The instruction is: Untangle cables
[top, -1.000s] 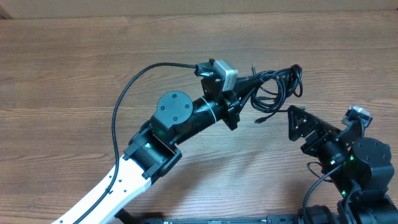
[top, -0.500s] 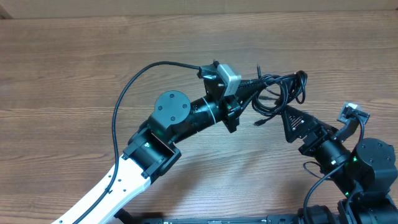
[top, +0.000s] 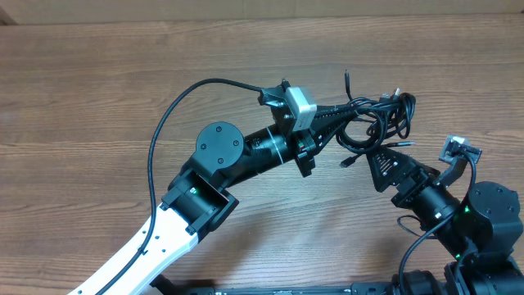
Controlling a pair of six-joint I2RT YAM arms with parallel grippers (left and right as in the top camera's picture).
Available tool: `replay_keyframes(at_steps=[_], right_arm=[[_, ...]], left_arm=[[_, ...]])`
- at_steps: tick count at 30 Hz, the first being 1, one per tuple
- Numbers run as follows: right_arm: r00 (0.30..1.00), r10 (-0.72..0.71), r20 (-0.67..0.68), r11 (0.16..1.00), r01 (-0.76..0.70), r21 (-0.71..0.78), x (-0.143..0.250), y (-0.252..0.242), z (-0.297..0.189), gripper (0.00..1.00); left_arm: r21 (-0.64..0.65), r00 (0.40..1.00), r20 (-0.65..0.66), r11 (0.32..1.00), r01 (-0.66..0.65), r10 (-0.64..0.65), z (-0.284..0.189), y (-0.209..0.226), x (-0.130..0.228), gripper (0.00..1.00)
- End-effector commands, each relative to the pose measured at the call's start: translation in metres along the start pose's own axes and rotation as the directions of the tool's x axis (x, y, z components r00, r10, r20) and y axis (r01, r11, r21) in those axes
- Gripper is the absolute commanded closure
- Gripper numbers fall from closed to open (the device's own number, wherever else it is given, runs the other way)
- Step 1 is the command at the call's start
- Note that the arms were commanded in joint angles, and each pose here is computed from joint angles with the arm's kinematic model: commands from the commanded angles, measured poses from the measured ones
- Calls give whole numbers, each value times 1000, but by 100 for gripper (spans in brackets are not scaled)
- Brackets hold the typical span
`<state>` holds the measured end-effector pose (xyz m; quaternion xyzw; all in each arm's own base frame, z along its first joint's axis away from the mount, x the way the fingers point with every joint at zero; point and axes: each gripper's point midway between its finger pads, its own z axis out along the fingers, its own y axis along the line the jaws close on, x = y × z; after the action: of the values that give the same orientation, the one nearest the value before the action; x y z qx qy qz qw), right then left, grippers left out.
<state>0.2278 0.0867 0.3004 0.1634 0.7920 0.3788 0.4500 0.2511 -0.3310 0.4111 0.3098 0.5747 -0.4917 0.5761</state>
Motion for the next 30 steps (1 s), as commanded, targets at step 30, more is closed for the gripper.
replay_keyframes(at_steps=[30], right_arm=[[995, 76, -60, 953, -90, -288, -6, 63, -10, 19]], left_arm=[[-96, 990, 5, 985, 141, -141, -30, 49, -19, 96]])
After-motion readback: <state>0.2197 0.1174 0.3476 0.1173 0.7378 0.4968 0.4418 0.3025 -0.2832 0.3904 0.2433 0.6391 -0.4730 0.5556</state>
